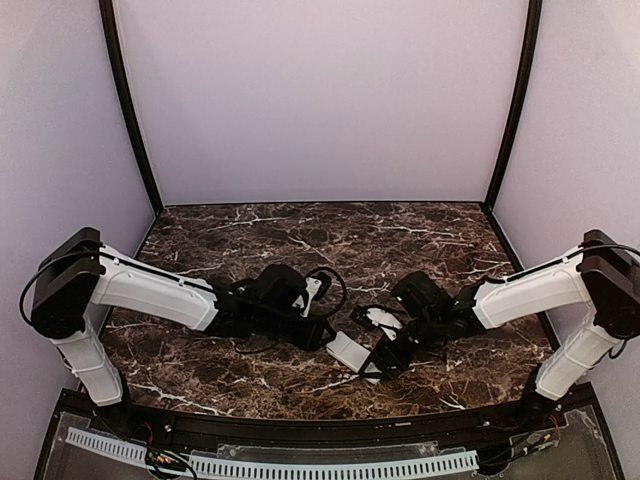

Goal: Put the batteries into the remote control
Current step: Adjust the remote control without the battery cover at the center of the board, then hold the remote control without the battery cover at the center of the board.

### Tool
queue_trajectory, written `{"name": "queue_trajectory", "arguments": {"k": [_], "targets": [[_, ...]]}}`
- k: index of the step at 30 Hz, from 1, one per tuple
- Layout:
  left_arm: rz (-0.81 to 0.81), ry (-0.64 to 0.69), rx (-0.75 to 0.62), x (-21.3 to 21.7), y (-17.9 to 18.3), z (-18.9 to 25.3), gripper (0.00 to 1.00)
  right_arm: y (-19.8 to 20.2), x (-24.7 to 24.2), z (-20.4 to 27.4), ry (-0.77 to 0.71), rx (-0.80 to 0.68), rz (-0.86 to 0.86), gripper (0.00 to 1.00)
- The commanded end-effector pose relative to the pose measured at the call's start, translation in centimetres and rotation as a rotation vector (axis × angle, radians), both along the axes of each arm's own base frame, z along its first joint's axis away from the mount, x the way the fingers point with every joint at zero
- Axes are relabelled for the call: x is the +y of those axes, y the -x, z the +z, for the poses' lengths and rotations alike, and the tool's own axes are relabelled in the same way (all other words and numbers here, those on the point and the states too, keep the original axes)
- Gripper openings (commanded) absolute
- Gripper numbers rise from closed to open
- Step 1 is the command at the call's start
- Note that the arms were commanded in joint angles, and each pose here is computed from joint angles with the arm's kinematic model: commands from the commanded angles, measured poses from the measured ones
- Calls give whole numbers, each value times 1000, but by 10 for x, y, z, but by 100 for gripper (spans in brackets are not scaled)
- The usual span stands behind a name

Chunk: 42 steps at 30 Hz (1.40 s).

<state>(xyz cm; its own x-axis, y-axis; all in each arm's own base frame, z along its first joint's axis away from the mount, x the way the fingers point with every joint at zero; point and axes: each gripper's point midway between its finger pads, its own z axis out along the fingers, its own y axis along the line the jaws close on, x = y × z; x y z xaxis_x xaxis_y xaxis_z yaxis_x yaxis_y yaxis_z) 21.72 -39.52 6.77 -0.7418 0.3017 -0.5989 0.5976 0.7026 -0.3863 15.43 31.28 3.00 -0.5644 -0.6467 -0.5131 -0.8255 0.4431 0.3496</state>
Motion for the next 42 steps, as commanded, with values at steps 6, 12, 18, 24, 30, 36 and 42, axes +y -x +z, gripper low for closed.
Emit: {"name": "queue_trajectory", "arguments": {"k": [6, 12, 18, 24, 30, 36, 42], "targets": [[-31, 47, -44, -2, -13, 10, 38, 7, -18, -16, 99, -50, -81, 80], [-40, 78, -67, -3, -15, 14, 38, 6, -24, -24, 172, -121, -133, 78], [-66, 103, -80, -5, -13, 14, 37, 11, -25, -29, 206, -131, -150, 75], [-103, 117, -81, -9, -9, 10, 36, 16, -25, -31, 207, -117, -141, 75], [-115, 81, -88, -10, -11, 0, 35, 20, -24, -37, 236, -119, -133, 72], [-132, 36, -100, -8, -12, -9, 32, 18, -26, -40, 257, -131, -144, 72], [-140, 17, -102, -9, -14, -15, 30, 17, -26, -42, 268, -131, -145, 70]]}}
